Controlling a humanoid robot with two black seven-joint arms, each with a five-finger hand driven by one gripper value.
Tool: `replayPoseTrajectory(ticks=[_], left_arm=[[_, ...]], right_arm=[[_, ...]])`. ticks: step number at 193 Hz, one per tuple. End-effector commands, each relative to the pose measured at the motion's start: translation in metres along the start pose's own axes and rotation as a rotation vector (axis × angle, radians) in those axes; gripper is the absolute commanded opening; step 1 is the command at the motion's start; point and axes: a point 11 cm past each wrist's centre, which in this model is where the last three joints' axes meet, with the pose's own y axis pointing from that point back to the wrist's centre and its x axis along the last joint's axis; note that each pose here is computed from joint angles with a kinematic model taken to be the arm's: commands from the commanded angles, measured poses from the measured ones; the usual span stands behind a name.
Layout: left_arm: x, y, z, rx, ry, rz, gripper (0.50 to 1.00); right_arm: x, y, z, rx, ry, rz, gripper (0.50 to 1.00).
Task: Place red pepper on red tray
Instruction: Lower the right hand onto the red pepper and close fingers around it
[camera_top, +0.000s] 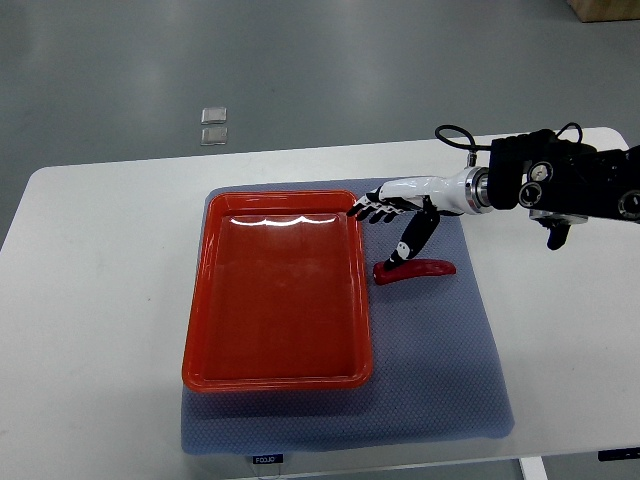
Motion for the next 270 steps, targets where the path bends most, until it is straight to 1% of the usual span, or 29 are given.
replayPoseTrajectory(ticks=[1,56,94,153,165,180,189,194,201,208,217,250,270], left_arm=[[0.002,0.000,0.000,0.001,0.002,0.005,1.000],[0.002,0.000,0.000,0.003,0.003,0.006,1.000],[0.002,0.000,-0.001,0.005,0.002,0.006,1.000],[0.001,0.000,-0.001,0.004,0.003,0.004,1.000],[0.002,0.000,-0.002,0.006,0.002,0.005,1.000],[0.001,0.000,-0.003,0.007,0.003,0.004,1.000],[0.001,0.000,-0.004,0.009,0.003,0.003,1.000],[0.001,0.000,-0.004,0.009,0.004,0.003,1.000],[0.001,0.000,-0.004,0.009,0.003,0.003,1.000],[0.001,0.000,-0.004,0.009,0.003,0.003,1.000],[0.001,0.000,-0.004,0.009,0.003,0.005,1.000],[0.001,0.000,-0.004,0.009,0.003,0.005,1.000],[0.000,0.000,-0.004,0.009,0.003,0.002,1.000]], right_arm=[[-0.010,-0.003,0.006,-0.004,-0.015,-0.003,0.909],[-0.022,-0.007,0.022,-0.027,-0.013,0.021,0.903],[-0.023,-0.007,0.024,-0.026,-0.009,0.026,0.903],[-0.035,-0.010,0.039,-0.044,-0.036,0.032,0.901],[-0.035,-0.010,0.041,-0.049,-0.037,0.043,0.889],[-0.037,-0.010,0.044,-0.053,-0.036,0.050,0.860],[-0.037,-0.011,0.044,-0.054,-0.035,0.049,0.832],[-0.038,-0.011,0.045,-0.055,-0.034,0.048,0.825],[-0.038,-0.011,0.045,-0.055,-0.028,0.047,0.799],[-0.038,-0.011,0.045,-0.056,-0.020,0.048,0.789],[-0.038,-0.011,0.046,-0.060,0.000,0.052,0.758],[-0.039,-0.011,0.052,-0.075,0.038,0.062,0.752],[-0.042,-0.011,0.055,-0.081,0.063,0.055,0.723]])
